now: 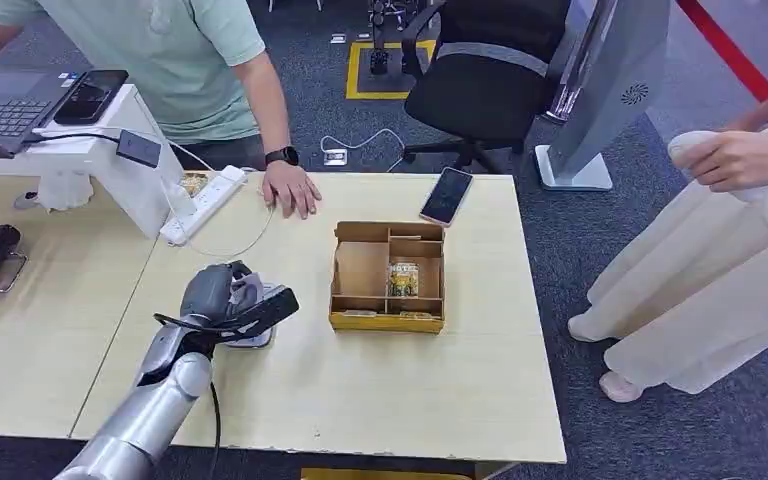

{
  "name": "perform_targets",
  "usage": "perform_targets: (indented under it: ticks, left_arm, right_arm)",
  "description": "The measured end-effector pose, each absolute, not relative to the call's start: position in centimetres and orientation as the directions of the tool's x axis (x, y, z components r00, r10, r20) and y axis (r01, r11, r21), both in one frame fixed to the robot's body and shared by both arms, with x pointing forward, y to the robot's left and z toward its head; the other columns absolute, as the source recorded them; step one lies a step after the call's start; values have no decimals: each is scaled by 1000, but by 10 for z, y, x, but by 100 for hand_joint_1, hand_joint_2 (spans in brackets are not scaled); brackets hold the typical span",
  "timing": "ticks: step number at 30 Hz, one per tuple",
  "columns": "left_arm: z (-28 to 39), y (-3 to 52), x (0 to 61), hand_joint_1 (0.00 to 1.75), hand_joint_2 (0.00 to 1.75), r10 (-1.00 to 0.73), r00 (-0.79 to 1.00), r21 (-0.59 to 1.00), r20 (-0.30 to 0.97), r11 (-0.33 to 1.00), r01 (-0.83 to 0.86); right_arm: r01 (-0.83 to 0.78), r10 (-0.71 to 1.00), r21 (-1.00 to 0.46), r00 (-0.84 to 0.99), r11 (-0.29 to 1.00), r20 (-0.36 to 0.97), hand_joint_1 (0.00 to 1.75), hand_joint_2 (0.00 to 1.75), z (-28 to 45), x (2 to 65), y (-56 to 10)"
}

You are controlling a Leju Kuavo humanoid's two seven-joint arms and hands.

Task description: Pass the card to the sensor for recognition and then transmit it.

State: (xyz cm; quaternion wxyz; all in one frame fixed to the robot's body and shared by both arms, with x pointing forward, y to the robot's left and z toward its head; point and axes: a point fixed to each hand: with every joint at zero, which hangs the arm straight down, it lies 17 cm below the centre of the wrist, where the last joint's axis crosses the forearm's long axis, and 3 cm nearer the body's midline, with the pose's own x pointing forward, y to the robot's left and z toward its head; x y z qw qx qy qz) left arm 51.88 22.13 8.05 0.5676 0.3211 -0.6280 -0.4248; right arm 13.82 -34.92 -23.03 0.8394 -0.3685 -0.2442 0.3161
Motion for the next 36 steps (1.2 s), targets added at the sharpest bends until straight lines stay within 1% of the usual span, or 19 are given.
perform_targets:
  ticks: [5, 8, 13, 17, 24, 27, 31, 36]
  left_arm:
    - [84, 229, 522, 175, 175, -907, -120, 915, 404, 402, 43]
    - [82, 233, 524, 175, 175, -927, -101, 933, 361, 359, 40]
    - [69, 228, 527, 175, 175, -945, -108, 950, 307, 298, 94]
    - [60, 218, 527, 175, 175, -941, -123, 945, 314, 299, 130]
    - [34, 198, 517, 175, 175, -908, -141, 902, 395, 354, 248]
    - [28, 196, 515, 175, 175, -902, -143, 891, 407, 358, 280]
    - [29, 194, 517, 175, 175, -890, -146, 881, 432, 382, 279]
    - [30, 196, 518, 175, 175, -897, -140, 887, 420, 373, 272]
  right_arm:
    - [-345, 700, -772, 692, 535, 177, 0, 0, -231, 137, -350]
    - [-344, 700, -771, 692, 536, 177, 0, 0, -231, 137, -349]
    - [-342, 703, -771, 687, 537, 184, 0, 0, -230, 138, -348]
    - [-343, 704, -771, 686, 536, 184, 0, 0, -230, 138, -348]
    - [-344, 710, -772, 678, 535, 189, 0, 0, -230, 140, -347]
    - [-346, 713, -772, 675, 533, 190, 0, 0, -230, 140, -347]
    - [-338, 707, -772, 679, 539, 196, 0, 0, -230, 140, -347]
    - [-335, 704, -772, 682, 540, 197, 0, 0, -229, 140, -348]
